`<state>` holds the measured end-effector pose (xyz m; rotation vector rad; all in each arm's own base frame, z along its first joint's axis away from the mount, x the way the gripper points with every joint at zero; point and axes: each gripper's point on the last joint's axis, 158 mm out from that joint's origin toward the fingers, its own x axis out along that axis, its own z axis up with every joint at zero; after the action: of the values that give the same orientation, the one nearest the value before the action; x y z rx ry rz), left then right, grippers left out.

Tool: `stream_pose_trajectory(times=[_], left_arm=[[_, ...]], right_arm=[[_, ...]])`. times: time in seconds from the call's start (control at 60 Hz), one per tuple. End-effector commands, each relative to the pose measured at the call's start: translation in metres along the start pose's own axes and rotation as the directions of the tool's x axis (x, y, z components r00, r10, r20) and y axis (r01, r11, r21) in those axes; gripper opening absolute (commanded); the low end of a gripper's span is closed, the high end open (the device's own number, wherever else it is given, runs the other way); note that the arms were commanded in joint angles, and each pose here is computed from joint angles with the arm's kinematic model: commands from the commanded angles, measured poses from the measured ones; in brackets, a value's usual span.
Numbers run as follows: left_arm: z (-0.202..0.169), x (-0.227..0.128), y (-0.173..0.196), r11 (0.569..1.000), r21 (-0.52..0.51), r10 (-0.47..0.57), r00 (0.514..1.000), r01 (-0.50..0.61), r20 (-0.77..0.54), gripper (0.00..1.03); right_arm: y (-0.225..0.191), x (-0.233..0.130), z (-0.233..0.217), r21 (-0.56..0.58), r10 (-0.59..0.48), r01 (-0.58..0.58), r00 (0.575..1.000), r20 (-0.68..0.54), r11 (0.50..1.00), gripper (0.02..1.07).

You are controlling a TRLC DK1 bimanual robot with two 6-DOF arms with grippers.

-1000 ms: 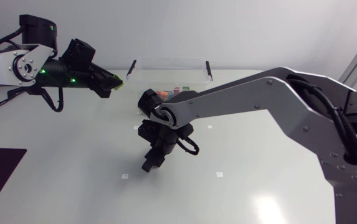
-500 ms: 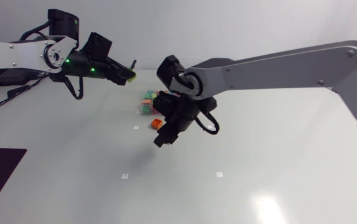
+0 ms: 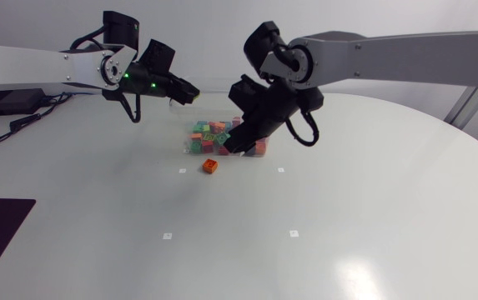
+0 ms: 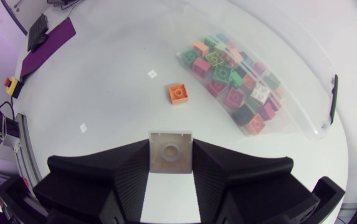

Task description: Place the duplo bricks in the container

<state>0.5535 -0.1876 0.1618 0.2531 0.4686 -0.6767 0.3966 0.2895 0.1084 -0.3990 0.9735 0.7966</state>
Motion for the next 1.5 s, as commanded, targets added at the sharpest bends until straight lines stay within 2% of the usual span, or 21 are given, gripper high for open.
stream_pose_trajectory(times=[0.0, 0.05, 0.3, 0.567, 0.983, 1.317, 1.367, 1.4, 1.483], left_arm=[[0.003, 0.01, 0.004, 0.999, -0.031, 0.009, 1.0, -0.009, 0.009, 0.93], [0.003, 0.01, 0.003, 0.999, -0.029, 0.014, 1.0, -0.014, 0.008, 0.98], [0.022, -0.025, -0.018, 1.0, 0.008, 0.016, 0.998, -0.017, 0.061, 0.98], [0.021, -0.065, -0.048, 0.999, 0.035, -0.002, 0.998, -0.001, 0.067, 0.98], [-0.079, -0.063, -0.106, 0.968, 0.201, -0.122, 0.98, 0.153, -0.158, 0.98], [-0.134, -0.048, -0.123, 0.95, 0.206, -0.174, 0.947, 0.233, -0.269, 0.98], [-0.142, -0.044, -0.124, 0.95, 0.201, -0.18, 0.943, 0.241, -0.28, 0.98], [-0.147, -0.04, -0.125, 0.949, 0.199, -0.181, 0.941, 0.243, -0.286, 0.98], [-0.156, -0.031, -0.125, 0.95, 0.195, -0.18, 0.937, 0.245, -0.299, 0.98]], right_arm=[[-0.014, -0.025, 0.021, 0.025, -0.021, 0.019, 0.998, 0.066, 1.0, 0.24], [-0.02, -0.03, 0.028, 0.036, -0.025, 0.022, 0.996, 0.085, 0.999, 0.24], [-0.053, -0.053, 0.064, 0.091, -0.061, 0.044, 0.98, 0.191, 0.995, 0.24], [-0.088, -0.053, 0.091, 0.161, -0.106, 0.063, 0.957, 0.271, 0.985, 0.24], [-0.111, -0.036, 0.124, 0.194, -0.126, 0.063, 0.936, 0.329, 0.979, 0.24], [-0.122, -0.015, 0.141, 0.204, -0.129, 0.063, 0.935, 0.331, 0.977, 0.24], [-0.122, -0.012, 0.141, 0.205, -0.131, 0.066, 0.936, 0.326, 0.977, 0.3], [-0.123, -0.009, 0.139, 0.207, -0.135, 0.069, 0.938, 0.321, 0.976, 0.38], [-0.124, -0.007, 0.135, 0.211, -0.14, 0.076, 0.942, 0.306, 0.974, 0.69]])
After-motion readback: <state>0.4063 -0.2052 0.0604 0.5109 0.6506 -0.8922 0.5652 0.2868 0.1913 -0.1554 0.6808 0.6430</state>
